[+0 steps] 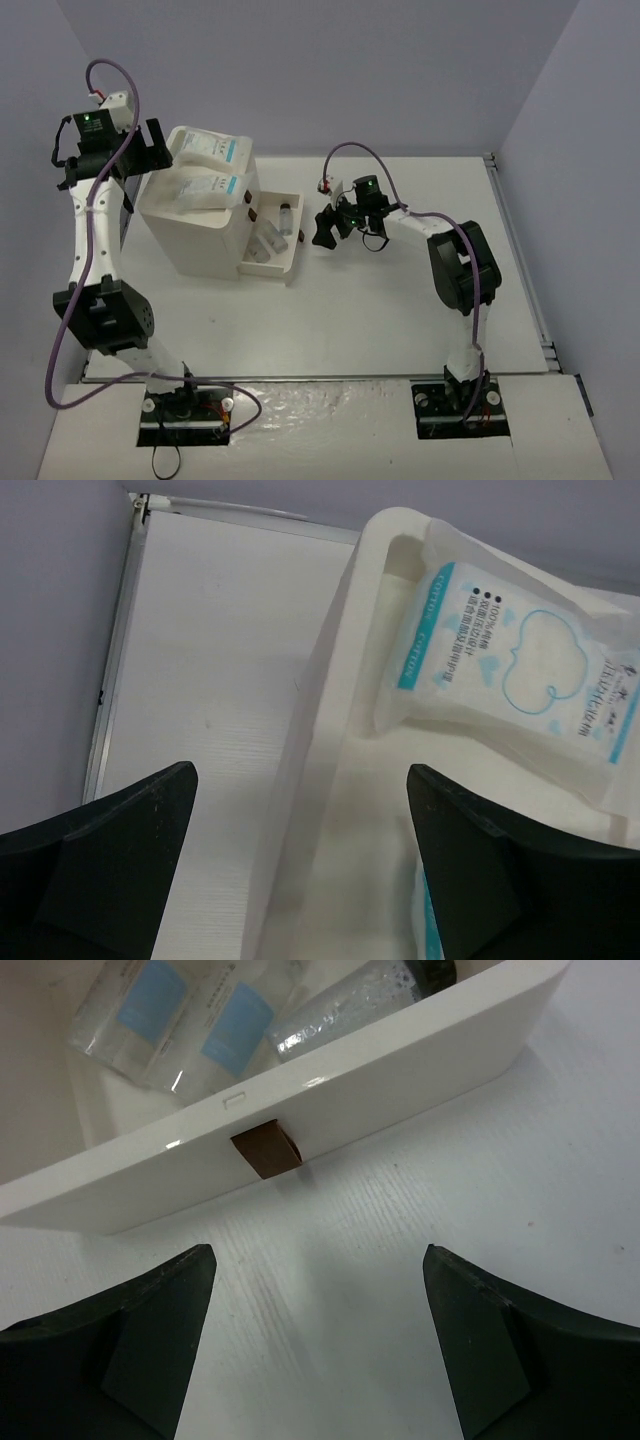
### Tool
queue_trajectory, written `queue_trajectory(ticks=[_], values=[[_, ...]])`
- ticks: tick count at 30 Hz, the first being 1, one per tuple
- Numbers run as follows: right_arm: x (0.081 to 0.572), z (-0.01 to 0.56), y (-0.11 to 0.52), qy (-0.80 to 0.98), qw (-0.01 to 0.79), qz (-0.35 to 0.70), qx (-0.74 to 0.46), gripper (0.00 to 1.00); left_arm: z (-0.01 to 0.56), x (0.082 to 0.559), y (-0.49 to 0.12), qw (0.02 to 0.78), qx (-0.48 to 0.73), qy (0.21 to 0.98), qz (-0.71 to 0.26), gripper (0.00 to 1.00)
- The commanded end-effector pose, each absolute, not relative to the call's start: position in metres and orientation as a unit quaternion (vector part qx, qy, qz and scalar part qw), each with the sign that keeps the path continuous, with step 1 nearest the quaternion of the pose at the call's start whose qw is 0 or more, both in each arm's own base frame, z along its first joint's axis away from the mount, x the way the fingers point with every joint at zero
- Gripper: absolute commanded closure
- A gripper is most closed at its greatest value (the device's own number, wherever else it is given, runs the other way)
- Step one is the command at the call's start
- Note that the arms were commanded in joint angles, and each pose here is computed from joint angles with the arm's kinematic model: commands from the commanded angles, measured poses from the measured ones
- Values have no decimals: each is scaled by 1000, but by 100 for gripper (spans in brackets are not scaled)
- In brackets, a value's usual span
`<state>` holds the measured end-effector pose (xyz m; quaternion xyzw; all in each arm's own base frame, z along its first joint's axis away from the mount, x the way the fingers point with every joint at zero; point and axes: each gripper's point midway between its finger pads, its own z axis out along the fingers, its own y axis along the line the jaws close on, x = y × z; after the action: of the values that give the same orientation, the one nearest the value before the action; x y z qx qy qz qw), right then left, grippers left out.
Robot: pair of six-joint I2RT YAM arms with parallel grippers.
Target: Organize the makeup
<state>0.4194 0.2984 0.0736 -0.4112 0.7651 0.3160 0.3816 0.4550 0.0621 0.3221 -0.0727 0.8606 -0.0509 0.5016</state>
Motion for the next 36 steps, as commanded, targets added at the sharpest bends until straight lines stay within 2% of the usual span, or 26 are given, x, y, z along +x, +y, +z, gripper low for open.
queue_trajectory(ticks=[1, 5, 8, 10, 14, 26, 36], values=[[431, 100, 318, 694, 421, 344, -472, 18, 341, 476, 52, 526, 7, 846, -86, 25], [433, 91, 325, 681, 414, 356, -488, 18, 328, 485, 46, 520, 30, 847, -106, 43], [437, 89, 334, 672, 413, 362, -496, 18, 314, 488, 47, 511, 31, 853, -106, 71], [438, 85, 344, 666, 412, 366, -503, 18, 315, 490, 47, 522, 36, 846, -102, 83], [435, 78, 367, 649, 407, 376, -521, 19, 309, 486, 49, 528, 48, 843, -88, 99], [436, 107, 435, 592, 444, 385, -553, 20, 289, 471, 30, 515, 45, 850, -104, 100], [433, 131, 492, 541, 495, 440, -519, 20, 285, 470, 26, 512, 36, 850, -119, 100]])
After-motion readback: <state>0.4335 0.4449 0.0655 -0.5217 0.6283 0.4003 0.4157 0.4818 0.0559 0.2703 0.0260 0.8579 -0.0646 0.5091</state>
